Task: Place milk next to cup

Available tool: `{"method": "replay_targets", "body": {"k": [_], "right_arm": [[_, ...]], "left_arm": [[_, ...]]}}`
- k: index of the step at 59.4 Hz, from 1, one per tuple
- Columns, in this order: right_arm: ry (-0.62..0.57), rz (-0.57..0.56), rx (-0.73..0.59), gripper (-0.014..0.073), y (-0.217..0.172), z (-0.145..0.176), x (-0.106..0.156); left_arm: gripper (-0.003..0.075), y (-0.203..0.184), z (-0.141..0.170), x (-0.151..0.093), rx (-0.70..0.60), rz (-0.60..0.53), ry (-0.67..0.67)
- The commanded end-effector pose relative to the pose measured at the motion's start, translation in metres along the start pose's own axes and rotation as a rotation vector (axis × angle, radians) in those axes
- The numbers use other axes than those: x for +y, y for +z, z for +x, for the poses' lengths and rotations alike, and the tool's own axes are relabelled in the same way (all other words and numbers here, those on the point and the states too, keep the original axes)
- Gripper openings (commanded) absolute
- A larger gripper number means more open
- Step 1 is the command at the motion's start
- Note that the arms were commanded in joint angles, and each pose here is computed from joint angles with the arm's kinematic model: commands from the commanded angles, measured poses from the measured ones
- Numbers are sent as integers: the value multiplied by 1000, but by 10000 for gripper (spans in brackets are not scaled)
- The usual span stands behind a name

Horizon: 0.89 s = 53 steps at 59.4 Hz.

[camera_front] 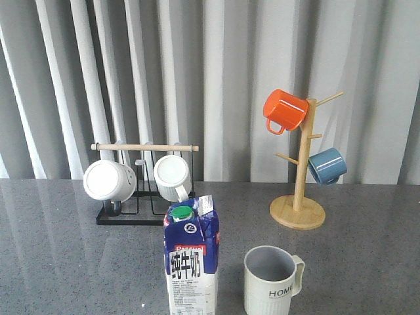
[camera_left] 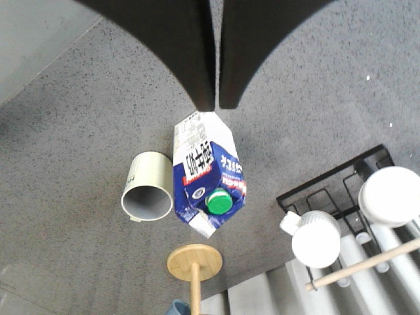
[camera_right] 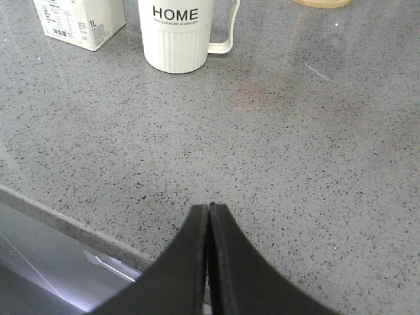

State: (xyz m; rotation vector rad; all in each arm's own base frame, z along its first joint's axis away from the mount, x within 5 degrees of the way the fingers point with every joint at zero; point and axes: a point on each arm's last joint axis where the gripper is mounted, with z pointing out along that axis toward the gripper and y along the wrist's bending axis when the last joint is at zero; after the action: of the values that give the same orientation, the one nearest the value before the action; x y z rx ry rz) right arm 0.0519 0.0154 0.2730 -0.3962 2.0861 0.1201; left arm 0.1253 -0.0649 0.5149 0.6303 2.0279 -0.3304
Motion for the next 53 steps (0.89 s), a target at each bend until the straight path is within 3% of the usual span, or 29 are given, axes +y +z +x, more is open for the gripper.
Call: {"method": "replay_targets", "body": {"k": [1,15,36,45,53], "right_arm": [[-1,10,-81,-9,-4,-13,-1],[-1,10,-81,-9,-4,-13,-1],[-1,10,-80,-9,-4,-12,-1],[-1,10,-80,-9,-4,-12,-1],[-1,10,-80,-9,-4,-12,-1]], "left_arm": [[-8,-11,6,-3,-121,-16,-54],[-8,-15,42,-7,-57,-23,-69],[-7,-18,44,-7,-67,-43,-60],[-7,-13,50,-1,-200,-111,-24],[-7,3,84,0,-343,-160,-22]]}}
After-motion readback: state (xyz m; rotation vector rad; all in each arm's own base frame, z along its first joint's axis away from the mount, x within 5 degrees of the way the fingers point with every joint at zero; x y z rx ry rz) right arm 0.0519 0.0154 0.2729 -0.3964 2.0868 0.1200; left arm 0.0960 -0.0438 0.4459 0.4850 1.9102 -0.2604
